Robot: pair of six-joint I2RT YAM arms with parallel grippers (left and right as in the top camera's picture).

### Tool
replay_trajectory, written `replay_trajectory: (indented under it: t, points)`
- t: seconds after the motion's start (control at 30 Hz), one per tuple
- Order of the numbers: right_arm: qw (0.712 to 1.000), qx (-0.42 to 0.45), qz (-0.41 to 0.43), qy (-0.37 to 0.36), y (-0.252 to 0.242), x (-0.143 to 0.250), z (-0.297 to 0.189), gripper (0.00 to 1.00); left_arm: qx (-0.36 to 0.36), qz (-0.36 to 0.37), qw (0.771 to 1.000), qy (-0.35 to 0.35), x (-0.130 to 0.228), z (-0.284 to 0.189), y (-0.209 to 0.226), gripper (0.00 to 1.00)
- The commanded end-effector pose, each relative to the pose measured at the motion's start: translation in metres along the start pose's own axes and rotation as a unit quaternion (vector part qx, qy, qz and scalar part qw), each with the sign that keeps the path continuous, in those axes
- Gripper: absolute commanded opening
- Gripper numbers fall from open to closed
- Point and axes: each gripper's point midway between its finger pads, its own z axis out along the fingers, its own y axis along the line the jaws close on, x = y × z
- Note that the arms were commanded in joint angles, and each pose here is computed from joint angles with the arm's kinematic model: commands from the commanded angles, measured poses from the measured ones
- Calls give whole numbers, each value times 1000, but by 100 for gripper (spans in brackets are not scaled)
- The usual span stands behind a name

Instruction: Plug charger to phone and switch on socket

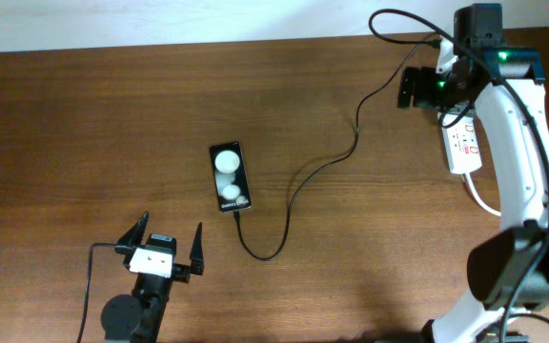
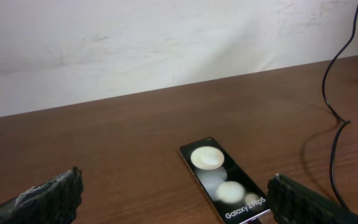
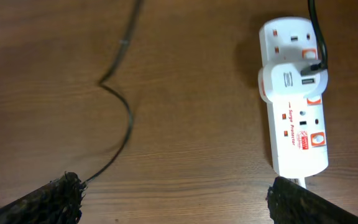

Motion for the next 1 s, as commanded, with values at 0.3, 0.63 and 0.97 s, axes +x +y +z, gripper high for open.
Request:
replay_trajectory:
  t: [0.3,0.63,0.97]
  points:
    - [988,-50,-60,-136,57,-4,-121,99,-6,7,1000,0,1,0,2,99]
    - [989,-4,-55,-134,34,26,-126,99,-5,7,1000,0,1,0,1,99]
    - [997,-40,-57,19,21,173,15,99,-6,7,1000,0,1,0,2,99]
